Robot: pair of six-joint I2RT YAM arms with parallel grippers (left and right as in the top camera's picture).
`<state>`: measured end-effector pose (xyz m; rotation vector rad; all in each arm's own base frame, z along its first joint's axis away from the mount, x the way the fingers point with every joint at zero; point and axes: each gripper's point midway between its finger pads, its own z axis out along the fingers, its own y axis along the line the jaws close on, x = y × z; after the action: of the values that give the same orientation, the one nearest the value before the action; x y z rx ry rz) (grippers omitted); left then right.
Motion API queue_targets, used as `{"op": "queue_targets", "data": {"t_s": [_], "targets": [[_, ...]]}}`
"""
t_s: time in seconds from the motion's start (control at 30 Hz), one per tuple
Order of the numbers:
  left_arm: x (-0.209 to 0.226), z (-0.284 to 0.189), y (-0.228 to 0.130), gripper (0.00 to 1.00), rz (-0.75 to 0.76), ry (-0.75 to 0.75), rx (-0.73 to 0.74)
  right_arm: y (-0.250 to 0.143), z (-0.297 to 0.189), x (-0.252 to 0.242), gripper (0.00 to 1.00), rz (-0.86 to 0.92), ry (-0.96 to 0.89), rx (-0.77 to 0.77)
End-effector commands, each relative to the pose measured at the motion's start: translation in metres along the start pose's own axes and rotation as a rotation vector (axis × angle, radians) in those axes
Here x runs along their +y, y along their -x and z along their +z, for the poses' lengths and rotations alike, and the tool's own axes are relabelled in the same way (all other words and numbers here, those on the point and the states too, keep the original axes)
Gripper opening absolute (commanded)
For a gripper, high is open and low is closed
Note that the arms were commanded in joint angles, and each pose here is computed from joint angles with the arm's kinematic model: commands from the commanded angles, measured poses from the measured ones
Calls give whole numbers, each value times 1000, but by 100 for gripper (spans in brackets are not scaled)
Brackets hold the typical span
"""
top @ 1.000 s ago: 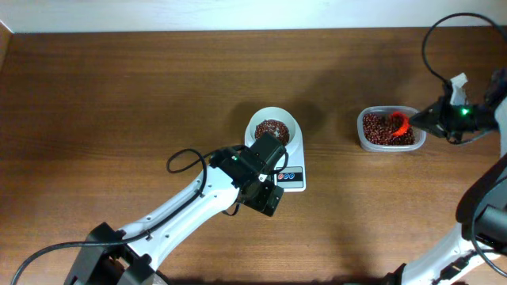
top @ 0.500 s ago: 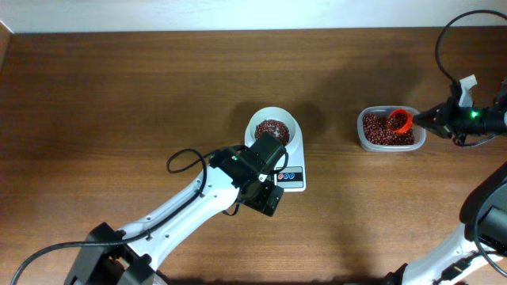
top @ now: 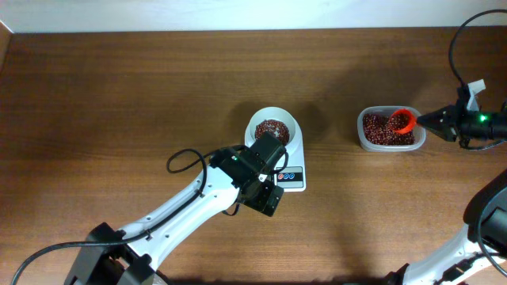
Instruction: Scoop item into bowl and weigh 50g on scale
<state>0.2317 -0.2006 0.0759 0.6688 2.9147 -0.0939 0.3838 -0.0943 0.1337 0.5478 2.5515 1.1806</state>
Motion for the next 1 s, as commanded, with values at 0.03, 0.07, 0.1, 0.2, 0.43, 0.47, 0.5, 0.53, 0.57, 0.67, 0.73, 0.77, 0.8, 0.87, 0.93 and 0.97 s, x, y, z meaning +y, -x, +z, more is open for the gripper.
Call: {"op": "queue_targets", "data": {"t_s": [0.03,0.07,0.1,0.2,0.43,0.47,0.5,0.53,0.57,0.67,0.73,0.77,0.8,0.87,0.93,0.97], "targets": [[1,-1,-1,99,4,7,-7,-2,3,-4,4,-7,-5,10],[1,-1,-1,99,4,7,-7,-2,3,-2,4,-7,3,9],[1,-1,-1,99,4,7,-7,-1,3,1,4,-10,24,5],[1,-1,-1,99,4,7,-7,-1,2,16,4,-41,106,-5],[1,-1,-1,99,4,7,-7,-1,-3,41,4,-63,250,-27],[1,-1,-1,99,4,7,-7,-1,-4,43,4,-58,266,-29],[1,-1,-1,99,4,7,-7,-1,-4,46,4,-57,282,-33],[1,-1,-1,99,4,7,-7,0,-6,51,4,-60,311,-41],[1,-1,-1,99,4,7,-7,0,-7,55,4,-72,337,-47],[1,-1,-1,99,4,7,-7,-1,-8,59,4,-65,356,-47],[1,-1,-1,99,4,7,-7,-1,-8,59,4,-62,357,-46],[1,-1,-1,99,4,7,-7,-1,-8,59,4,-62,357,-45],[1,-1,-1,99,4,7,-7,-1,-9,60,4,-63,363,-48],[1,-1,-1,99,4,7,-7,0,-10,62,4,-62,375,-52],[1,-1,-1,99,4,7,-7,0,-11,60,4,-59,374,-56],[1,-1,-1,99,4,7,-7,1,-13,59,4,-57,372,-61]]}}
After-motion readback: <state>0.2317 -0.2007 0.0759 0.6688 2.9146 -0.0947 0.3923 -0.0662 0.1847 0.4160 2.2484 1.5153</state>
